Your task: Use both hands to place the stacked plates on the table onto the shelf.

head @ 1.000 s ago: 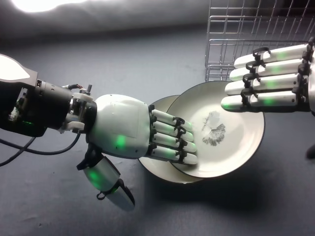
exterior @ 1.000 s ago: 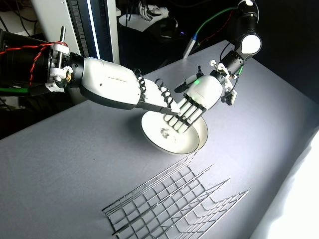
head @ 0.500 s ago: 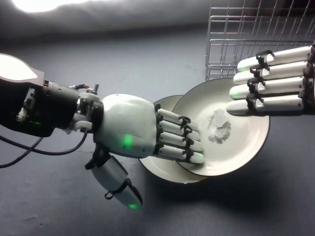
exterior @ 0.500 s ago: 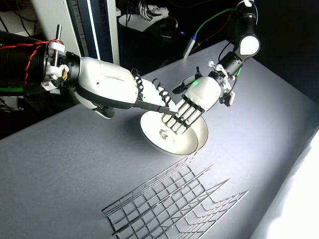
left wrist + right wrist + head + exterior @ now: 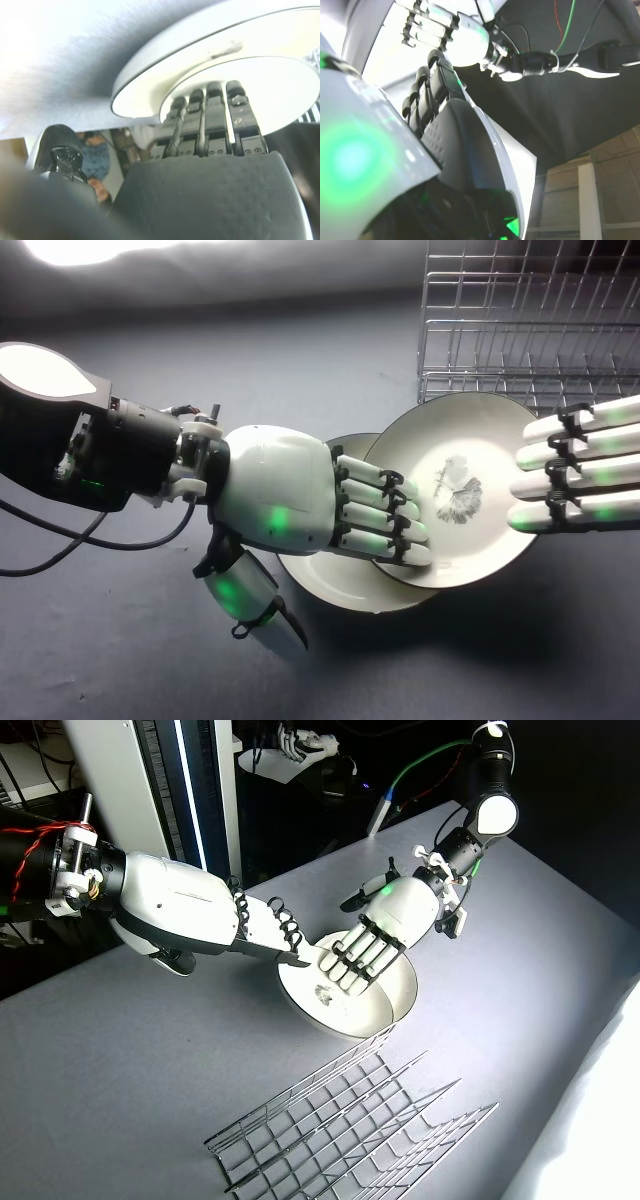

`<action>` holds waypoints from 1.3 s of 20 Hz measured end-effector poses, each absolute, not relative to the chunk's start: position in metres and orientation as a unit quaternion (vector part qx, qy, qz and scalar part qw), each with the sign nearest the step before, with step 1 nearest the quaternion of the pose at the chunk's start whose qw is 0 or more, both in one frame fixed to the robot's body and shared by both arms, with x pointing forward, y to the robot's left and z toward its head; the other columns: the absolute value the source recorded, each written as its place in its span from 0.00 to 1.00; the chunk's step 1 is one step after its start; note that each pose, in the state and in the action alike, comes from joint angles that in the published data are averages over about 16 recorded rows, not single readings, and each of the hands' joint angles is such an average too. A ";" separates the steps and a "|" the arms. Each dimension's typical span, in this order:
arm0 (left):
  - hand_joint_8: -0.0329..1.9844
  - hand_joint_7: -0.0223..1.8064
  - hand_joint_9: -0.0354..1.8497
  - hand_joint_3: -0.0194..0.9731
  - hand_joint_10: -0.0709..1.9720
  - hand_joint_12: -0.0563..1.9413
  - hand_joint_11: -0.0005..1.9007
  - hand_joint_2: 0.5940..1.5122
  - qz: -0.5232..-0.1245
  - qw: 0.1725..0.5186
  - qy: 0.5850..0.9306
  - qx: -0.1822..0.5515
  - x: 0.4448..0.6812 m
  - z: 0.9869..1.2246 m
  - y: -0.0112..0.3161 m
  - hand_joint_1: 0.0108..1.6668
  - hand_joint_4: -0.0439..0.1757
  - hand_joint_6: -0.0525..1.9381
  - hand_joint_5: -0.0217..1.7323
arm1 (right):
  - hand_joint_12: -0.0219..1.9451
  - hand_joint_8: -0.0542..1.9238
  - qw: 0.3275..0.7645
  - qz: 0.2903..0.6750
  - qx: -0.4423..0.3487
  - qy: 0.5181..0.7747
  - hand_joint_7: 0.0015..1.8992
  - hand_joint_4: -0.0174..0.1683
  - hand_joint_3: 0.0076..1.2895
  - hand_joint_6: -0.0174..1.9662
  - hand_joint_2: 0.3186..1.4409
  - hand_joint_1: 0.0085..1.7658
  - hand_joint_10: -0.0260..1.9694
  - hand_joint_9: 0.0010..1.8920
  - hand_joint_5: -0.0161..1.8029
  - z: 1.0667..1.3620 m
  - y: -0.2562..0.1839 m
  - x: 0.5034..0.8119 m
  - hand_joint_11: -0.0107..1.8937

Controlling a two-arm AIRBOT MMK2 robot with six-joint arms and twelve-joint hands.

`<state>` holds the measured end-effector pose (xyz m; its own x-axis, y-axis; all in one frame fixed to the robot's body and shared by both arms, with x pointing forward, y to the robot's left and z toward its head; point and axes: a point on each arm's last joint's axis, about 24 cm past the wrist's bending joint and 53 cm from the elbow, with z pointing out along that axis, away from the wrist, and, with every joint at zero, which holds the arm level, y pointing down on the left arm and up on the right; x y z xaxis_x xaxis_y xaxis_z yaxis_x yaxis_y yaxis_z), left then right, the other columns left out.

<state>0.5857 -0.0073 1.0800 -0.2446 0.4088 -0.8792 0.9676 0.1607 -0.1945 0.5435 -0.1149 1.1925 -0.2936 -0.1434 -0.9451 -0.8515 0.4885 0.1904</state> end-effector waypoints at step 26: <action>0.01 0.01 0.03 0.04 0.04 0.03 0.01 0.51 -0.407 0.348 0.678 0.504 0.590 1.084 -0.006 0.00 0.17 0.01 0.00 | 0.04 0.04 0.468 0.340 -0.356 0.734 0.01 0.12 0.00 0.02 0.63 0.65 0.02 0.01 0.02 1.145 -0.092 0.591 0.01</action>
